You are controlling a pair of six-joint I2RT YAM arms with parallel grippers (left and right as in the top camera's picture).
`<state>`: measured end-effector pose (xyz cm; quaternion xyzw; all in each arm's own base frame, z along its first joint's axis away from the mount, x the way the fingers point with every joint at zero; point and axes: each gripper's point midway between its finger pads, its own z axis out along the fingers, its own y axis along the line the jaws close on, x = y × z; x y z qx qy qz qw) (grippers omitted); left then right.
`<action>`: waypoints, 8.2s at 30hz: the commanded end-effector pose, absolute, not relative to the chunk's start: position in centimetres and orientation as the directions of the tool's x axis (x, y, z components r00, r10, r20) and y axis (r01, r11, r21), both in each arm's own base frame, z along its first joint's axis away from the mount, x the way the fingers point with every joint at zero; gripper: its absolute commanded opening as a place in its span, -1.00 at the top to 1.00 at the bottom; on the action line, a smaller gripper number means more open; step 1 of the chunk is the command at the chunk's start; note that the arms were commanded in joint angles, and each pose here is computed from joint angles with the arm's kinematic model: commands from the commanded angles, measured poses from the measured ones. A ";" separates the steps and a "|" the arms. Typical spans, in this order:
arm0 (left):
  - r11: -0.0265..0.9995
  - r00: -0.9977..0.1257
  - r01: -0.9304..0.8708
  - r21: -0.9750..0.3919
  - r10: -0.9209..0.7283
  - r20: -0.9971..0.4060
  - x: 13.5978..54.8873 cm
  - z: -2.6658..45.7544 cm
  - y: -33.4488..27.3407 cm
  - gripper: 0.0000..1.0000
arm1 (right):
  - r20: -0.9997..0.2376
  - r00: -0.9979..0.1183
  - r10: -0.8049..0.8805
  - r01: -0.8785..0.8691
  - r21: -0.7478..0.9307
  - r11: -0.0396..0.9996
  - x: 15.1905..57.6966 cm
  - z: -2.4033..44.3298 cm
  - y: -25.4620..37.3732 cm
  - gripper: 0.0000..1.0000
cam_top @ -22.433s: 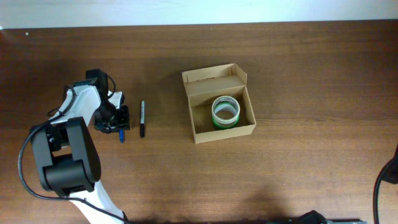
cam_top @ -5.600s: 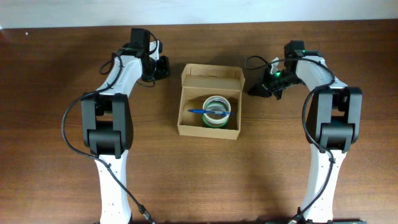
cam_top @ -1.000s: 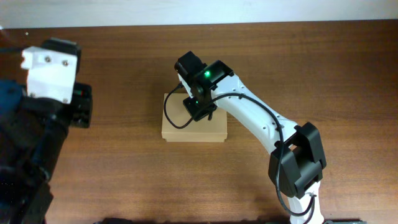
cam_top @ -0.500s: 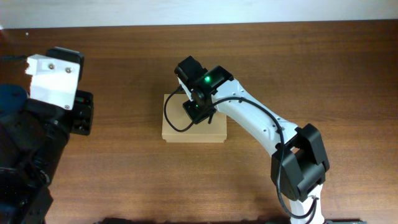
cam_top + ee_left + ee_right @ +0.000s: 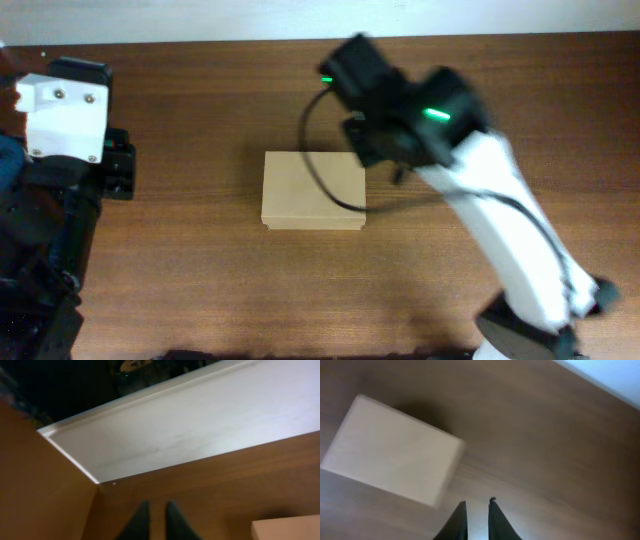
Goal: Pack container
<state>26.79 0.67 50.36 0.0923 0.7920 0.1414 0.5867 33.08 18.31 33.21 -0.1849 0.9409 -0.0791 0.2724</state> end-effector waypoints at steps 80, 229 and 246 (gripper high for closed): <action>0.865 -0.565 -0.436 0.247 -0.049 -0.824 3.3 33.1 9.1 -0.98 | -0.907 -0.071 0.416 0.512 0.325 0.795 5.8 37.2 -7.7 -0.98; 0.961 -0.060 0.271 0.050 0.069 -0.996 23.8 16.2 -4.4 -0.99 | -0.983 -0.065 -0.170 -0.039 -0.168 0.985 24.6 15.8 0.0 -0.98; 0.961 -0.060 0.271 0.050 0.069 -0.996 23.8 16.2 -4.4 -0.99 | -0.983 -0.065 -0.170 -0.039 -0.168 0.985 24.6 15.8 0.0 -0.98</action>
